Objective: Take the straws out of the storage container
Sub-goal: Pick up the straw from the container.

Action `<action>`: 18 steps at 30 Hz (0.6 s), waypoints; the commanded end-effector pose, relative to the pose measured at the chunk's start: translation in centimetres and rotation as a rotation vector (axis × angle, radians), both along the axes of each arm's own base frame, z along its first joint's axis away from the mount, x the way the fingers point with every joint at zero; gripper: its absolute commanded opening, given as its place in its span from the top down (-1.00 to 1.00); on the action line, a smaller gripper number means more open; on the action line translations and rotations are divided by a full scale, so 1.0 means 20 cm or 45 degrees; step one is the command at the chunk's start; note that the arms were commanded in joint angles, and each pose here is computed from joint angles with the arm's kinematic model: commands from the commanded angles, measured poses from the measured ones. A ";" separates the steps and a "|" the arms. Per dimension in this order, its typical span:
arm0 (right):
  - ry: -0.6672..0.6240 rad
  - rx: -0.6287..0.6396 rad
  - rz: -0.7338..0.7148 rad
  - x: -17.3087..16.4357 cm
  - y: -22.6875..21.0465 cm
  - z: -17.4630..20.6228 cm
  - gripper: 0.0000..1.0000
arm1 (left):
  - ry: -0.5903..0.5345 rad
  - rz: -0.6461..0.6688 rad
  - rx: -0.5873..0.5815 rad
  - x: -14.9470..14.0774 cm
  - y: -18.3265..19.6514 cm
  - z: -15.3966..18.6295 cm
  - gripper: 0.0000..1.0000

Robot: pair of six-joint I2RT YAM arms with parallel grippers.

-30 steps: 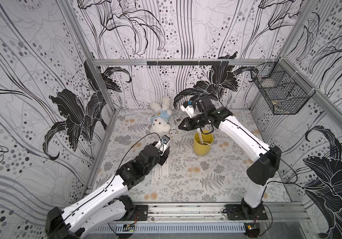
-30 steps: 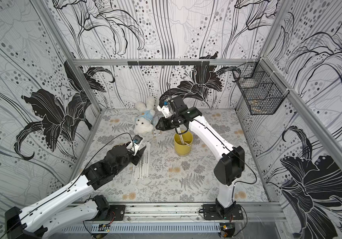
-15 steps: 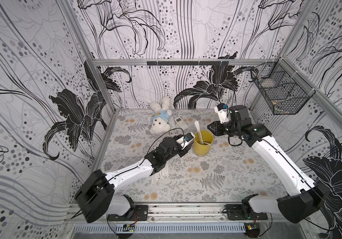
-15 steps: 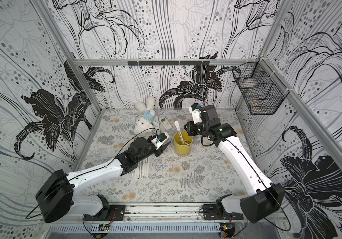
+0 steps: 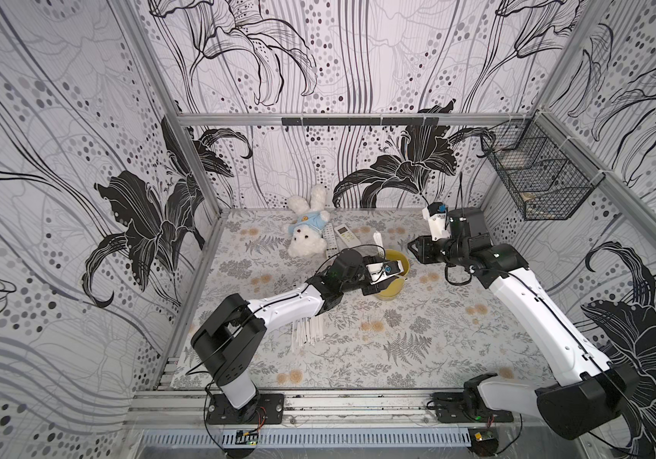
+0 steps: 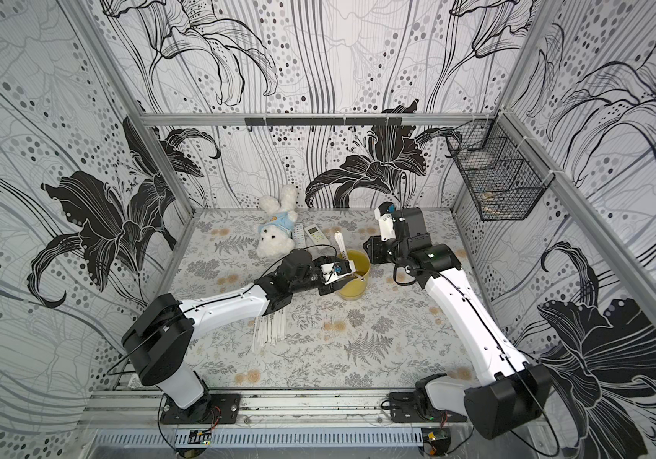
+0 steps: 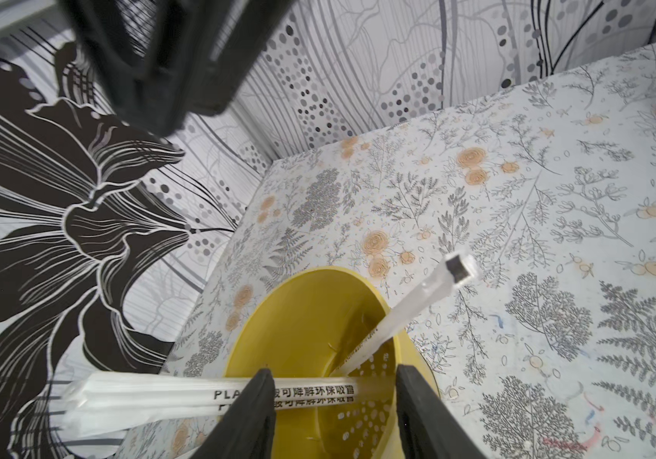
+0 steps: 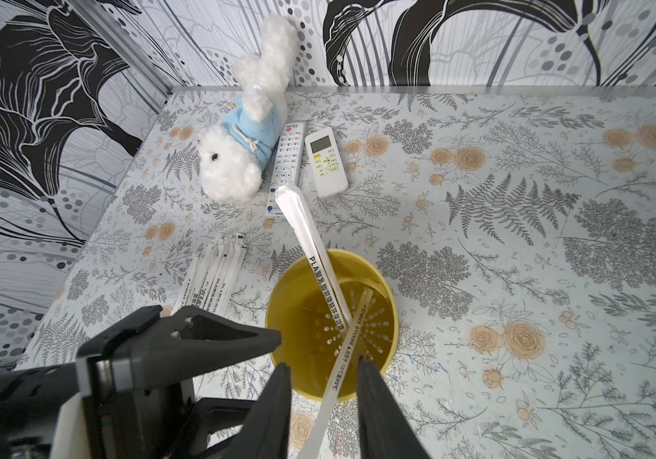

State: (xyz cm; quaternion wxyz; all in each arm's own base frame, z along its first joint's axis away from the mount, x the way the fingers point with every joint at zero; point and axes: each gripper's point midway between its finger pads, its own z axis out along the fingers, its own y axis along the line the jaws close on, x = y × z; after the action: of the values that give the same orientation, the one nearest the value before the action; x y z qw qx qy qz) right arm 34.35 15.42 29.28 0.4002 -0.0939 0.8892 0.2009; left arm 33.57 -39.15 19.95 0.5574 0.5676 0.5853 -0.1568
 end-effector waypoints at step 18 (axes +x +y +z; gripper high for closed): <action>-0.056 -0.004 -0.002 0.03 -0.02 0.01 0.35 | 0.020 -0.149 0.010 -0.01 -0.17 -0.01 0.53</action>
State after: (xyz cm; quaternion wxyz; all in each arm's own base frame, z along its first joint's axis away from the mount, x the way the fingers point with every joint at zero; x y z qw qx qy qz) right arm 34.85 15.09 29.46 0.4113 -0.0906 0.8847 0.2000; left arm 33.36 -41.64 17.80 0.5201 0.6075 0.5726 -0.1804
